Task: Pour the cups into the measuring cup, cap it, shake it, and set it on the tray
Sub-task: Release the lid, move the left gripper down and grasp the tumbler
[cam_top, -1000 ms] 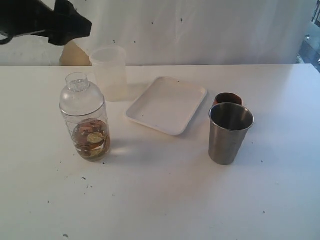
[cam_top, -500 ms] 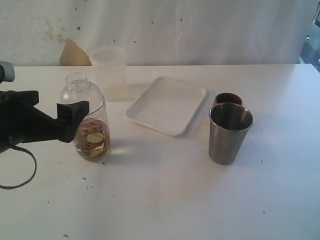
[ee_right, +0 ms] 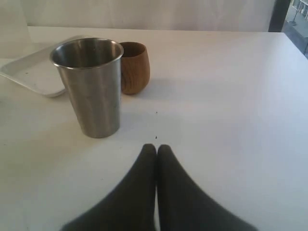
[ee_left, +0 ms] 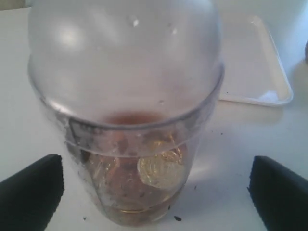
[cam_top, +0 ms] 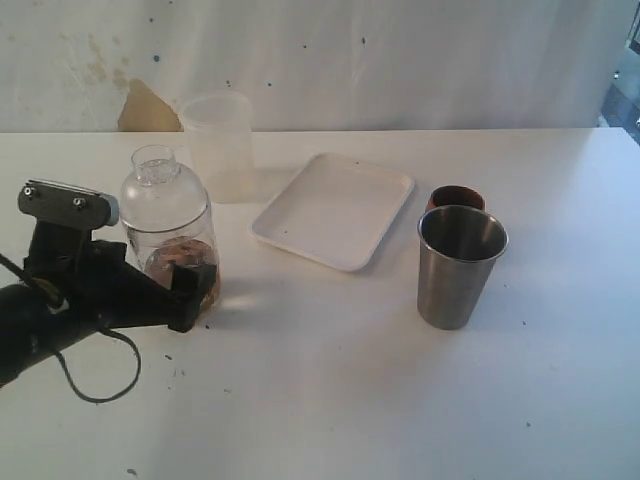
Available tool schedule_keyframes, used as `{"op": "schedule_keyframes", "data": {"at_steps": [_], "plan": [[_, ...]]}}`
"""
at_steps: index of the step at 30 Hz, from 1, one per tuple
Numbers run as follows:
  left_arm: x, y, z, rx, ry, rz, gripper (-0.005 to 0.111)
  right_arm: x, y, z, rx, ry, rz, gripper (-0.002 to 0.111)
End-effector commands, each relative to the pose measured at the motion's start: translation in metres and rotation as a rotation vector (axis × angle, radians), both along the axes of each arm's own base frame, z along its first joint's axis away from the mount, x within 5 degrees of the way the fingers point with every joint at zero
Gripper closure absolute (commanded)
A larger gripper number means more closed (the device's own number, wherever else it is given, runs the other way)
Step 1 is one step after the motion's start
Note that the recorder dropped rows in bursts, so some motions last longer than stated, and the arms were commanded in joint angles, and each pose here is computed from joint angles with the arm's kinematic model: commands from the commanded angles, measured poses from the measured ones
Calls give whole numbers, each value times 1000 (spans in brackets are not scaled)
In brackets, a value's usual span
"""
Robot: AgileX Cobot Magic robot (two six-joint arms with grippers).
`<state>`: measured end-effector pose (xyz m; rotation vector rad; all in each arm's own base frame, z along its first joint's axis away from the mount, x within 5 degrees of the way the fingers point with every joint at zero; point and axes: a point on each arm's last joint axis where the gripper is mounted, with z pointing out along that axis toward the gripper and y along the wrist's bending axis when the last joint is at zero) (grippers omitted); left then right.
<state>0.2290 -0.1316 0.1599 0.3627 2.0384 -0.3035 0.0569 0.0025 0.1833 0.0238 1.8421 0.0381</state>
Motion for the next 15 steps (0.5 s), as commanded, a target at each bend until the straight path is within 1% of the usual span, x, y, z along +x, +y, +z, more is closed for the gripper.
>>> {"op": "schedule_keyframes", "data": {"at_steps": [1, 6, 9, 15], "plan": [[10, -5, -17, -28, -56, 22, 2, 0, 0, 0, 1, -13, -1, 108], [18, -7, -26, -47, -161, 35, 2, 0, 0, 0, 1, -13, -1, 108], [22, -8, -29, -35, -232, 29, 2, 0, 0, 0, 16, -13, -5, 108], [34, -17, -34, -12, -217, 20, 2, 0, 0, 0, 16, -13, -5, 108]]}}
